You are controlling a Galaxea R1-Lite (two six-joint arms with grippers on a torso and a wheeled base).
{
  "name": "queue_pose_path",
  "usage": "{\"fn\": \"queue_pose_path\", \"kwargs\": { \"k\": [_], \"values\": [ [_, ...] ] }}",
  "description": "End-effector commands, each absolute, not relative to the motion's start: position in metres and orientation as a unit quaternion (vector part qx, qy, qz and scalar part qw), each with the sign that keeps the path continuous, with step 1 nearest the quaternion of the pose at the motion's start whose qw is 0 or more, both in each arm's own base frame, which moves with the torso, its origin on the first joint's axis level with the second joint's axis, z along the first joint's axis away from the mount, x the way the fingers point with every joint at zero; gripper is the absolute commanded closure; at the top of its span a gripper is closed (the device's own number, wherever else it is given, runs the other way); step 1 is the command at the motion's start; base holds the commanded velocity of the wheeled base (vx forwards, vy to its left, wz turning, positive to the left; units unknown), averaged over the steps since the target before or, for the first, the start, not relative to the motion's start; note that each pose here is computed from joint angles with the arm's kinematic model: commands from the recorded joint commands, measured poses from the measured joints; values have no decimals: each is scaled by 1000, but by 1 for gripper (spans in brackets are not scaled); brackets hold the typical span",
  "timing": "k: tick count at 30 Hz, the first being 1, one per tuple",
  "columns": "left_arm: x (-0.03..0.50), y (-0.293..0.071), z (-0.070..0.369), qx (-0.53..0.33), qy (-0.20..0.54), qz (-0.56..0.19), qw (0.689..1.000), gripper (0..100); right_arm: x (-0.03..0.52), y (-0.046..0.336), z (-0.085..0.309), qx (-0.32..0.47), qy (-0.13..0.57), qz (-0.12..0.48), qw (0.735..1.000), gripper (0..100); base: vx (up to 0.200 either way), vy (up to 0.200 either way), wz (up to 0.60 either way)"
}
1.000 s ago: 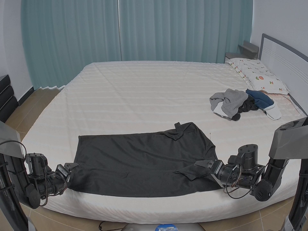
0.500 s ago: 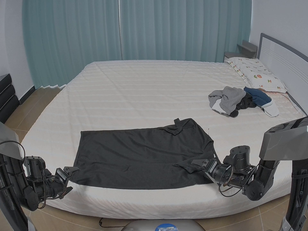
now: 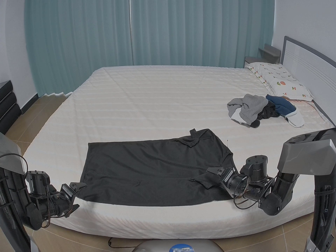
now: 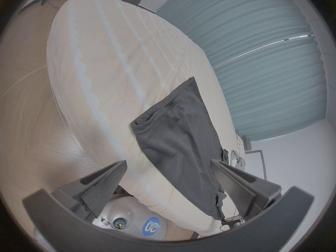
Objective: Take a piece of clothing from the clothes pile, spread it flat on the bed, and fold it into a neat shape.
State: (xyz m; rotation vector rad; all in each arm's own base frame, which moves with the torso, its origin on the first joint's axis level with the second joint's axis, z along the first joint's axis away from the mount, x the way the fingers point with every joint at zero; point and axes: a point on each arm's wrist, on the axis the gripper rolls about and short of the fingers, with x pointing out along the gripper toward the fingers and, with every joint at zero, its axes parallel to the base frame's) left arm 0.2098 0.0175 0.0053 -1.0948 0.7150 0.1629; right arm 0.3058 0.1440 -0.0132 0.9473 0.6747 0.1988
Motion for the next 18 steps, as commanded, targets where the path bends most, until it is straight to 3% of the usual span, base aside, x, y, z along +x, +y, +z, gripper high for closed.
{"fn": "queue_pose_path", "kwargs": {
  "k": [1,14,15,18],
  "values": [
    [207,17,4,-509,338,78,788,0,310,149,-24,441,318,83,835,0,0,0,0],
    [207,17,3,-508,338,79,788,0,318,152,-27,442,306,78,839,0,0,0,0],
    [207,17,3,-508,338,79,788,0,318,153,-27,443,305,79,840,100,0,0,0],
    [207,17,3,-508,338,79,788,0,317,153,-27,443,306,78,839,100,0,0,0]
  ]
}}
